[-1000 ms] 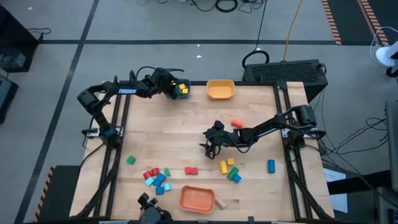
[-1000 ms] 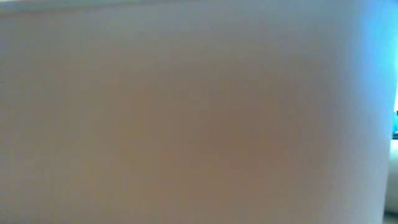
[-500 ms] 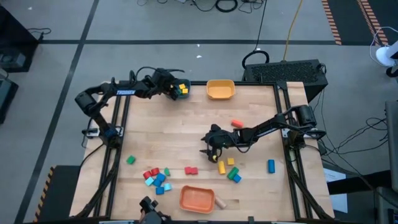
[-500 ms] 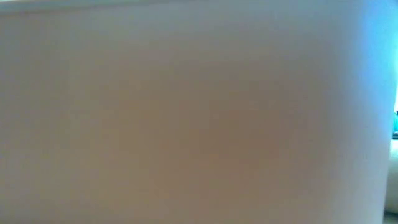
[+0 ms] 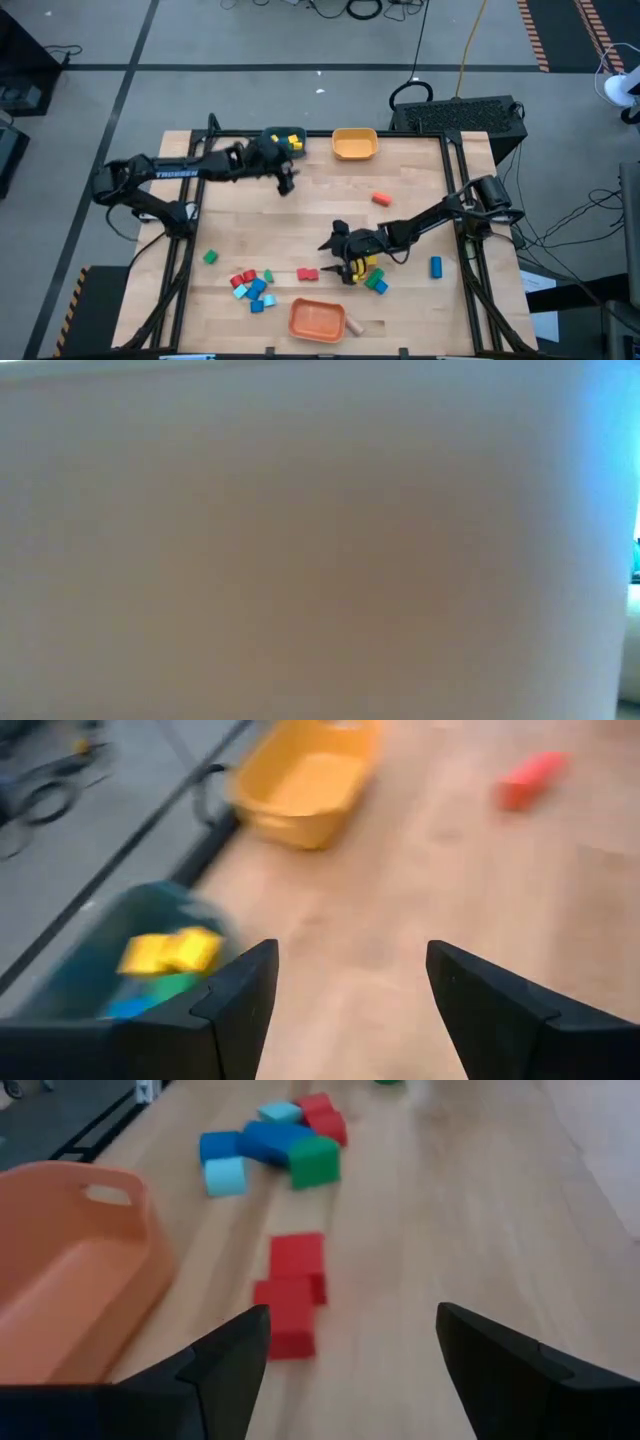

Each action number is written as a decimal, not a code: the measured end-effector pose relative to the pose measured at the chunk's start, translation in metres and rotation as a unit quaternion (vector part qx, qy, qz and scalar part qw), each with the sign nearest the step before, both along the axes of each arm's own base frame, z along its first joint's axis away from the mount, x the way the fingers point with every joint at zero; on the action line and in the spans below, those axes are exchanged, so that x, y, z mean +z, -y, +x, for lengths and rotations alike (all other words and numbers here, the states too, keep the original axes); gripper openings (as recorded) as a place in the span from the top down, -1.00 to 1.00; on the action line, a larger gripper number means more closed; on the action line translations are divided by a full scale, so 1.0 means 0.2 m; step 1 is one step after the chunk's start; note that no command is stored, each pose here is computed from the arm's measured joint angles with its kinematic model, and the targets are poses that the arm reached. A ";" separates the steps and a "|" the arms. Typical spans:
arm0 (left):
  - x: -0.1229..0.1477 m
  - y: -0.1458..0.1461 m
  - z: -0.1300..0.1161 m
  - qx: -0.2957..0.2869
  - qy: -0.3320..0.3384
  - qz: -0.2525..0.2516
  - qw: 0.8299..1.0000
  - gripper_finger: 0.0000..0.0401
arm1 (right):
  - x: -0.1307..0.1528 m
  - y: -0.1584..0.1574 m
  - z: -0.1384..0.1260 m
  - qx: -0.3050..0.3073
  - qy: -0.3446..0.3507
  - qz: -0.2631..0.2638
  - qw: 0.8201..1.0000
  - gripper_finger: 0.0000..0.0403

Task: Sort blocks by size
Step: Put the red square block into the blue bin

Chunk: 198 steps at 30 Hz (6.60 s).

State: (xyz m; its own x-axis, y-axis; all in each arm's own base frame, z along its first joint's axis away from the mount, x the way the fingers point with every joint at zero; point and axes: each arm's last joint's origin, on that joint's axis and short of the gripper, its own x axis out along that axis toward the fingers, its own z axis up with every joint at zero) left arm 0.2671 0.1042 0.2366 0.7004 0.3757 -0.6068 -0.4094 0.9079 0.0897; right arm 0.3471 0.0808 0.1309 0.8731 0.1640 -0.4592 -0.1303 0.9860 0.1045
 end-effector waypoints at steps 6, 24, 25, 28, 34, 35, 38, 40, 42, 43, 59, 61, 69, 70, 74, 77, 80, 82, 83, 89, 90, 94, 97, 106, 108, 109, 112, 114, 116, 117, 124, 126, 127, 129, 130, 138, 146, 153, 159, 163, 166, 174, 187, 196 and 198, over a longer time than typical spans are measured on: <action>0.00 0.29 0.07 -0.085 0.000 -0.021 0.996 -0.28 | 0.04 -0.08 0.04 0.010 0.013 -0.020 1.000 -0.35; 0.00 0.72 0.07 -0.148 0.010 -0.024 0.989 -0.28 | -0.07 -0.12 0.15 0.016 -0.046 -0.032 0.998 -0.35; 0.00 0.73 0.07 -0.150 0.009 -0.023 0.988 -0.28 | -0.07 -0.12 0.15 0.016 -0.046 -0.032 0.998 -0.35; 0.00 0.75 0.06 -0.151 0.000 -0.012 0.989 -0.28 | -0.07 -0.12 0.15 0.020 -0.046 -0.030 0.998 -0.35; -0.02 0.74 0.04 -0.139 -0.022 -0.005 0.990 -0.28 | -0.11 -0.12 0.15 0.025 -0.054 -0.026 0.998 -0.32; -0.02 0.74 0.04 -0.139 -0.023 -0.005 0.990 -0.28 | -0.13 -0.12 0.15 0.024 -0.058 -0.027 0.998 -0.30; -0.02 0.74 0.04 -0.139 -0.024 -0.004 0.990 -0.28 | -0.16 -0.12 0.16 0.022 -0.062 -0.028 0.997 -0.25; -0.02 0.74 0.04 -0.139 -0.024 -0.005 0.990 -0.28 | -0.16 -0.11 0.16 0.019 -0.064 -0.029 0.997 -0.21; -0.02 0.75 0.04 -0.140 -0.025 -0.005 0.990 -0.28 | -0.16 -0.10 0.16 0.016 -0.061 -0.028 0.998 -0.15; -0.02 0.75 0.04 -0.141 -0.025 -0.005 0.990 -0.28 | -0.16 -0.10 0.16 0.015 -0.061 -0.028 0.998 -0.11; -0.03 0.84 0.02 -0.181 -0.032 -0.012 0.983 -0.28 | -0.11 -0.08 0.16 -0.004 -0.047 -0.067 0.997 0.48; -0.03 0.84 0.02 -0.183 -0.033 -0.012 0.983 -0.28 | -0.07 -0.08 0.16 -0.026 -0.038 -0.082 0.996 0.48; -0.04 0.85 0.02 -0.189 -0.041 -0.005 0.981 -0.28 | 0.07 -0.05 0.13 -0.085 -0.021 -0.156 0.984 0.48; -0.04 0.85 0.03 -0.194 -0.041 -0.002 0.980 -0.28 | 0.08 -0.04 0.13 -0.088 -0.017 -0.162 0.983 0.48; -0.09 0.87 0.07 -0.218 -0.038 0.004 0.975 -0.28 | 0.11 -0.04 0.12 -0.104 -0.011 -0.182 0.978 0.48; -0.14 0.88 0.11 -0.243 -0.047 0.012 0.969 -0.28 | 0.14 -0.03 0.12 -0.112 -0.004 -0.191 0.975 0.48; -0.18 0.89 0.15 -0.256 -0.049 0.022 0.965 -0.28 | 0.15 -0.03 0.12 -0.117 -0.003 -0.195 0.974 0.48; -0.21 0.90 0.16 -0.259 -0.054 0.029 0.964 -0.28 | 0.15 -0.03 0.11 -0.117 -0.004 -0.196 0.974 0.48; -0.22 0.90 0.17 -0.258 -0.054 0.030 0.964 -0.28 | 0.15 -0.03 0.11 -0.117 -0.004 -0.196 0.974 0.48; -0.24 0.89 0.18 -0.240 -0.053 0.047 0.968 -0.28 | 0.15 -0.03 0.11 -0.121 -0.007 -0.198 0.973 0.48; -0.24 0.89 0.18 -0.238 -0.052 0.049 0.969 -0.28 | 0.15 -0.03 0.11 -0.121 -0.006 -0.198 0.973 0.48; -0.24 0.89 0.18 -0.240 -0.054 0.057 0.968 -0.22 | 0.15 -0.03 0.11 -0.122 -0.006 -0.197 0.973 0.48; -0.24 0.89 0.18 -0.239 -0.054 0.058 0.968 -0.06 | 0.15 -0.03 0.11 -0.121 -0.006 -0.196 0.973 0.48; -0.24 0.88 0.19 -0.233 -0.055 0.064 0.969 0.33 | 0.15 -0.04 0.11 -0.115 -0.006 -0.193 0.974 0.48; -0.23 0.88 0.19 -0.230 -0.055 0.066 0.969 0.33 | 0.15 -0.04 0.11 -0.109 -0.007 -0.190 0.976 0.41; -0.23 0.88 0.19 -0.227 -0.055 0.069 0.970 0.33 | 0.15 -0.04 0.11 -0.107 -0.007 -0.188 0.976 0.36; -0.23 0.88 0.18 -0.214 -0.056 0.086 0.972 0.33 | 0.15 -0.04 0.11 -0.115 -0.006 -0.174 0.978 0.16; -0.22 0.86 0.18 -0.206 -0.057 0.099 0.972 0.33 | 0.15 -0.03 0.12 -0.123 -0.005 -0.167 0.978 0.04; -0.20 0.83 0.18 -0.195 -0.053 0.098 0.974 0.33 | 0.15 -0.01 0.12 -0.131 -0.008 -0.163 0.978 -0.06; -0.19 0.81 0.18 -0.191 -0.050 0.095 0.976 0.33 | 0.15 -0.01 0.12 -0.136 -0.009 -0.160 0.978 -0.11; -0.13 0.65 0.19 -0.140 -0.037 0.106 0.984 0.33 | 0.11 0.03 0.10 -0.139 -0.052 -0.130 0.980 -0.28; -0.11 0.59 0.19 -0.112 -0.031 0.116 0.986 0.33 | 0.09 0.01 0.10 -0.129 -0.065 -0.120 0.982 -0.30; -0.12 0.57 0.19 -0.110 -0.034 0.113 0.987 0.33 | 0.09 0.02 0.10 -0.135 -0.065 -0.116 0.982 -0.30; -0.13 0.54 0.19 -0.111 -0.047 0.105 0.987 0.33 | 0.10 0.04 0.10 -0.152 -0.063 -0.115 0.980 -0.30; -0.13 0.51 0.19 -0.104 -0.049 0.105 0.988 0.33 | 0.10 0.04 0.10 -0.158 -0.067 -0.117 0.978 -0.30; -0.13 0.19 0.16 -0.007 -0.054 0.105 0.993 0.33 | 0.09 0.05 0.10 -0.161 -0.068 -0.116 0.978 -0.29; -0.12 -0.20 0.02 0.101 -0.050 0.076 0.991 0.33 | 0.09 0.04 0.09 -0.160 -0.071 -0.117 0.978 -0.29; -0.14 -0.47 -0.09 0.126 0.013 0.046 0.991 0.33 | 0.09 0.04 0.09 -0.158 -0.077 -0.121 0.977 -0.29; -0.25 -0.59 -0.12 0.143 0.002 0.020 0.990 0.33 | 0.08 0.04 0.09 -0.157 -0.080 -0.123 0.977 -0.29; -0.34 -0.64 -0.12 0.154 -0.014 0.009 0.988 0.33 | 0.08 0.04 0.09 -0.156 -0.080 -0.124 0.977 -0.29; -0.40 -0.67 -0.13 0.164 -0.026 0.001 0.986 0.33 | 0.08 0.04 0.09 -0.157 -0.081 -0.122 0.977 -0.29; -0.47 -0.73 -0.17 0.200 -0.029 -0.025 0.979 0.16 | 0.08 0.04 0.09 -0.155 -0.082 -0.121 0.977 -0.29; -0.45 -0.71 -0.15 0.189 -0.013 -0.017 0.982 0.11 | 0.09 0.01 0.11 -0.081 -0.063 -0.070 0.992 -0.29; -0.18 -0.56 -0.14 0.107 0.046 -0.022 0.993 0.11 | -0.01 -0.02 0.16 -0.028 -0.045 -0.042 0.998 -0.30; -0.10 -0.49 -0.13 0.058 0.073 -0.033 0.995 0.11 | -0.01 -0.03 0.17 -0.014 -0.035 -0.034 0.999 -0.31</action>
